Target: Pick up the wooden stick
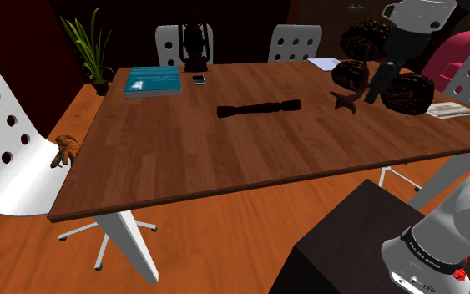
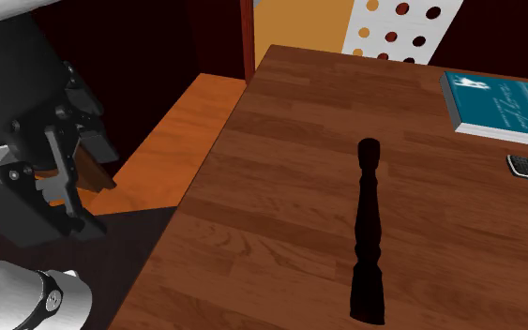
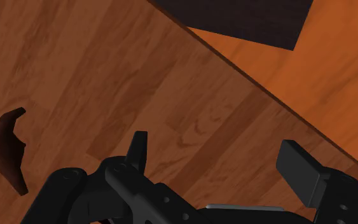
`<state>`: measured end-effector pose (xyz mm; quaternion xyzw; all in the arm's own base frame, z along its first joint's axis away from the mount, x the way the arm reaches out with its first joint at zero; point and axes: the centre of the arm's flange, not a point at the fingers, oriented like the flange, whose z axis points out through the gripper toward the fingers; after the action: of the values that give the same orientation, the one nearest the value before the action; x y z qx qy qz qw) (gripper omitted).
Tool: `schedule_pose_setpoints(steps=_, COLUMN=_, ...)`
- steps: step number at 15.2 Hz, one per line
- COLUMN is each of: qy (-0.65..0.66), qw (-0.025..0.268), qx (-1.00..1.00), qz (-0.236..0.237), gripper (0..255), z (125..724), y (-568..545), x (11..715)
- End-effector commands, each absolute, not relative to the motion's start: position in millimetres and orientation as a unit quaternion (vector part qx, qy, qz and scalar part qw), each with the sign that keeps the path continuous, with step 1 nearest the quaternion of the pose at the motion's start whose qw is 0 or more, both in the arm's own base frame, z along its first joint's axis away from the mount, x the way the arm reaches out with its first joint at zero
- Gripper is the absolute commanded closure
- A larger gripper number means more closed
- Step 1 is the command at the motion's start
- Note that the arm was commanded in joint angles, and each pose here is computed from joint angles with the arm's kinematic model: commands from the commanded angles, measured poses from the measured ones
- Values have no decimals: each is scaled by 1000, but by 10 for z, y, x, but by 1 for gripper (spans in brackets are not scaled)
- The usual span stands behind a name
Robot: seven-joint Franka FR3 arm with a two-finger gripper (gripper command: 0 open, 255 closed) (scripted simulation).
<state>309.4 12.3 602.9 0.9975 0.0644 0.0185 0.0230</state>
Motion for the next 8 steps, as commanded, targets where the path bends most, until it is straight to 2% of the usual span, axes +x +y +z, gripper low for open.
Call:
schedule_pose_setpoints(steps=1, qy=64, qw=23, qx=997, qz=18, gripper=0, z=6029, y=123, x=3094)
schedule_pose_setpoints(steps=8, qy=171, qw=12, qx=985, qz=11, gripper=0, z=5704, y=-154, x=3946)
